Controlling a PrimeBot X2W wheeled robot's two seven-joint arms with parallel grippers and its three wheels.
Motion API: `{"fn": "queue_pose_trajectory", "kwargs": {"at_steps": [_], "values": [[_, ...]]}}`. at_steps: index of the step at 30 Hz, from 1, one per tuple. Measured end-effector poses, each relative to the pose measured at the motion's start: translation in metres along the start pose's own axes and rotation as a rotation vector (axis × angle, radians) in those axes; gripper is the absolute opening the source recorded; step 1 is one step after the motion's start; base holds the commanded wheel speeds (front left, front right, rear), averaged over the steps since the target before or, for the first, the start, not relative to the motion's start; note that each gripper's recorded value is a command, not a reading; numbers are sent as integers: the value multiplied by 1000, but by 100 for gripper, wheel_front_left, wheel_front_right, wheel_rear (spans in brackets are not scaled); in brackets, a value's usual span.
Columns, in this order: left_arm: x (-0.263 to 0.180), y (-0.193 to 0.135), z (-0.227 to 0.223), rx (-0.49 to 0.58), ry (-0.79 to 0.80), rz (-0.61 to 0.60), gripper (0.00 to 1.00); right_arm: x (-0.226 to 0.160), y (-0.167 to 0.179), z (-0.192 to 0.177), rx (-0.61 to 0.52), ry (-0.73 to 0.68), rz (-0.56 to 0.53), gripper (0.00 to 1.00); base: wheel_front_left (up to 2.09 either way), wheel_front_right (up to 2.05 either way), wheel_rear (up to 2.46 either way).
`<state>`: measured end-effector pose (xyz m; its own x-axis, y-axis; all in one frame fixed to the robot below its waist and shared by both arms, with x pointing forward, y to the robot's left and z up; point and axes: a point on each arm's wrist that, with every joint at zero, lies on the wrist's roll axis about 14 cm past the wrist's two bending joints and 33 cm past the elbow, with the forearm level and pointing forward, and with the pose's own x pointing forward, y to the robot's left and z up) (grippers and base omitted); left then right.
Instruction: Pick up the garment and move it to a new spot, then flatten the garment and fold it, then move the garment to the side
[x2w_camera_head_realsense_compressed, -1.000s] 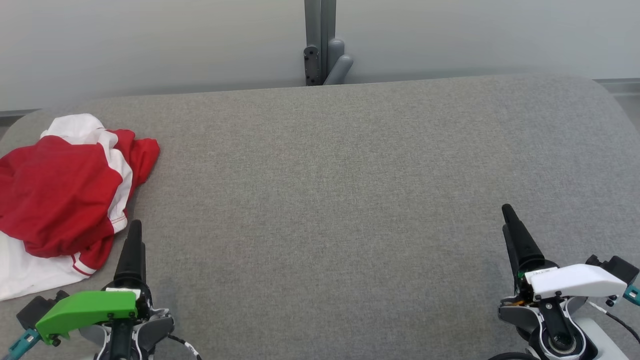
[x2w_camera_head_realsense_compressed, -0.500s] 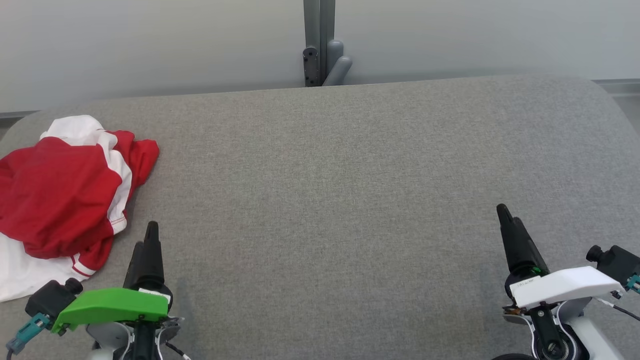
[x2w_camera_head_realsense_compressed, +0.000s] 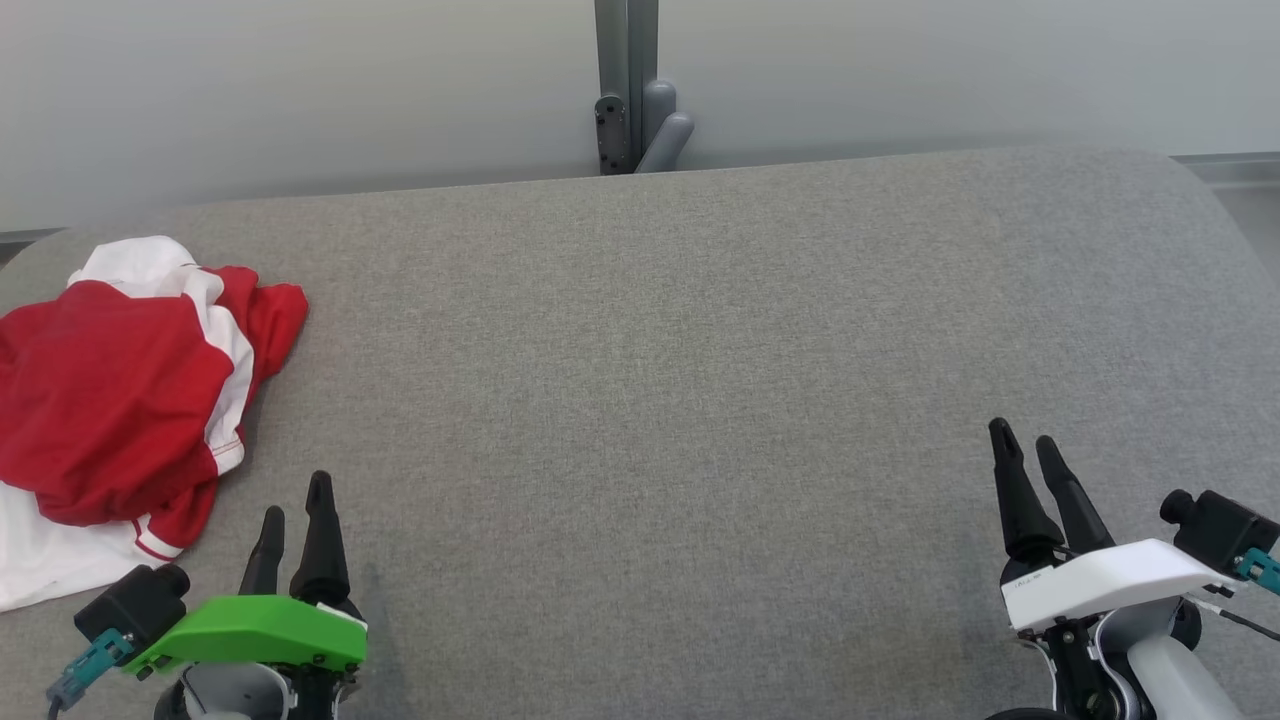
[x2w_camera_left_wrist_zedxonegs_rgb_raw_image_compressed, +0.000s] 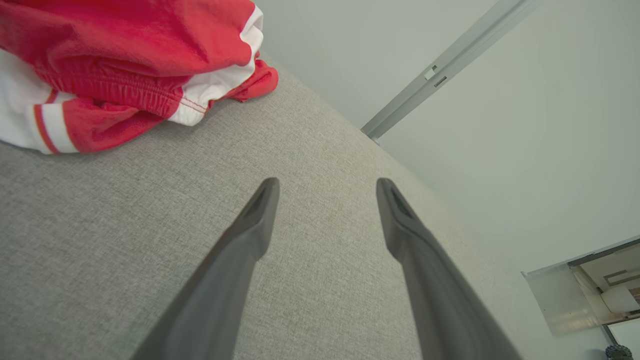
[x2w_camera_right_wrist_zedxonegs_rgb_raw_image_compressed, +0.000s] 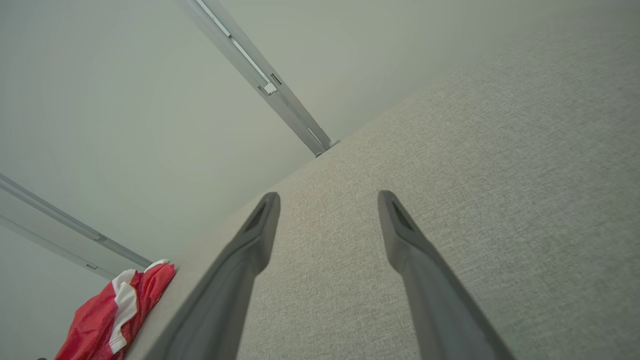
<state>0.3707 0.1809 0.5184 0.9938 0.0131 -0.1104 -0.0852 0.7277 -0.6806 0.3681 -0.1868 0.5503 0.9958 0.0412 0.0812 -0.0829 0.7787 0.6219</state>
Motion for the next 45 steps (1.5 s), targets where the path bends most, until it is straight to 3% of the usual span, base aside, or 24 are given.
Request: {"fn": "queue_pose_trajectory", "kwargs": {"at_steps": [23, 45], "values": [[-5, -6, -3, 364, -19, -48, 100, -7, -6, -5, -287, 15, 0, 100, 0, 0, 0], [-8, -3, -6, 558, -32, -68, 100, -11, -9, -1, -495, 15, 4, 100, 0, 0, 0]]}}
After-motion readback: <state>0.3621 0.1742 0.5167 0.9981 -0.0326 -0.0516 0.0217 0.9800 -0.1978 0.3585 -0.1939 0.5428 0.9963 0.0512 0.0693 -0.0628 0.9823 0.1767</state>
